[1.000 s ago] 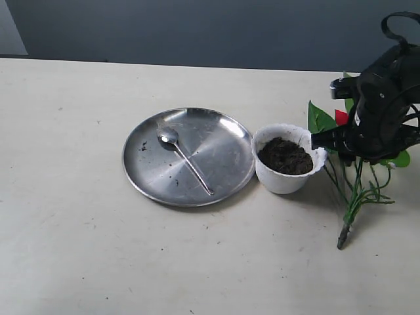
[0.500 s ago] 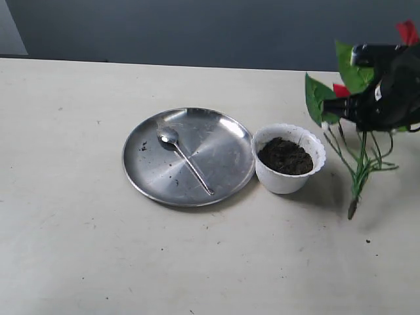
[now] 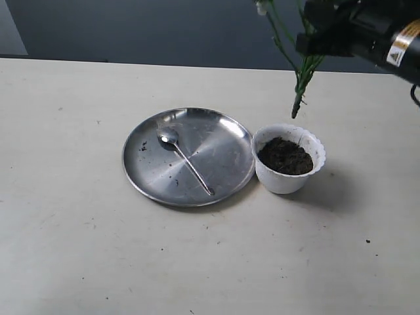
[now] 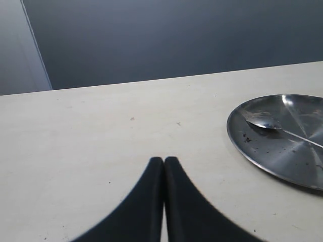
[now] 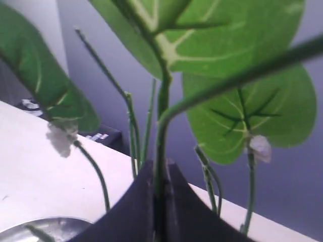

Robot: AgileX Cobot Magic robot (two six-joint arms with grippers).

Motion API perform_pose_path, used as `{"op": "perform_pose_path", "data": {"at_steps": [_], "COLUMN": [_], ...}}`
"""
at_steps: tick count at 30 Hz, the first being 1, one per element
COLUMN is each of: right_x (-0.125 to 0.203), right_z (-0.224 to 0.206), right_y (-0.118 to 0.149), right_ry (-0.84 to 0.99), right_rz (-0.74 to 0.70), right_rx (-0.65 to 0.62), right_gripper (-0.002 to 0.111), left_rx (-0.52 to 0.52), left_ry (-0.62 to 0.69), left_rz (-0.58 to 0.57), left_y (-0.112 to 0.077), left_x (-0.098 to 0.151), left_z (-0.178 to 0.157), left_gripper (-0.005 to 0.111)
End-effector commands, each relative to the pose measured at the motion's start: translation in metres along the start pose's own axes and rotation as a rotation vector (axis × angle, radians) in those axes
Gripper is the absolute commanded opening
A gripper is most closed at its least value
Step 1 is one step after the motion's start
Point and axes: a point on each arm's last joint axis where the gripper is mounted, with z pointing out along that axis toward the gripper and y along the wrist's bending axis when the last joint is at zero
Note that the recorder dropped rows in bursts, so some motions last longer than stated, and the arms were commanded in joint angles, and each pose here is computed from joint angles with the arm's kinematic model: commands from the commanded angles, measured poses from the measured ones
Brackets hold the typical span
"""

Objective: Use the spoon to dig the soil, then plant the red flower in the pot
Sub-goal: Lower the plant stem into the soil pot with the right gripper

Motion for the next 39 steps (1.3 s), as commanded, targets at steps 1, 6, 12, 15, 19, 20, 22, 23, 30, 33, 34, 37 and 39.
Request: {"op": "perform_pose_path", "data": {"at_steps": [1,6,12,15,19,20,22,23,30,33,34,37,39], "right_x": [0.033,0.052,0.062,0.081,0.107,0.11,0.112,0.112,0.113,0.118,0.119,0.125,0.127], "right_z": [-0.022,-0.031,-0.025,-0.019,-0.012,-0.011,-0.01,-0.01,-0.01,-0.011,-0.011,-0.013,-0.013], "right_y": [0.02,0.036,0.034,0.035,0.036,0.036,0.038,0.038,0.038,0.037,0.037,0.036,0.035], "right_ry": [-0.101,-0.109,-0.094,0.006,0.113,0.123,0.131,0.131,0.141,0.19,0.209,0.269,0.296], "right_rz": [-0.082,-0.134,-0.141,-0.14,-0.099,-0.09,-0.087,-0.088,-0.086,-0.089,-0.09,-0.085,-0.071], "right_rx": [-0.033,-0.05,-0.034,-0.053,-0.081,-0.083,-0.089,-0.09,-0.086,-0.081,-0.079,-0.072,-0.066], "right_gripper": [0.0,0.0,0.0,0.0,0.0,0.0,0.0,0.0,0.0,0.0,0.0,0.0,0.0], "left_rx": [0.006,0.006,0.006,0.006,0.006,0.006,0.006,0.006,0.006,0.006,0.006,0.006,0.006], "left_ry": [-0.017,-0.017,-0.017,-0.017,-0.017,-0.017,-0.017,-0.017,-0.017,-0.017,-0.017,-0.017,-0.017], "left_rz": [-0.005,-0.005,-0.005,-0.005,-0.005,-0.005,-0.005,-0.005,-0.005,-0.005,-0.005,-0.005,-0.005], "left_y": [0.0,0.0,0.0,0.0,0.0,0.0,0.0,0.0,0.0,0.0,0.0,0.0,0.0], "left_x": [-0.002,-0.002,-0.002,-0.002,-0.002,-0.002,-0.002,-0.002,-0.002,-0.002,-0.002,-0.002,-0.002], "left_z": [0.0,0.0,0.0,0.0,0.0,0.0,0.0,0.0,0.0,0.0,0.0,0.0,0.0], "left_gripper": [0.001,0.001,0.001,0.001,0.001,0.001,0.001,0.001,0.001,0.001,0.001,0.001,0.001]}}
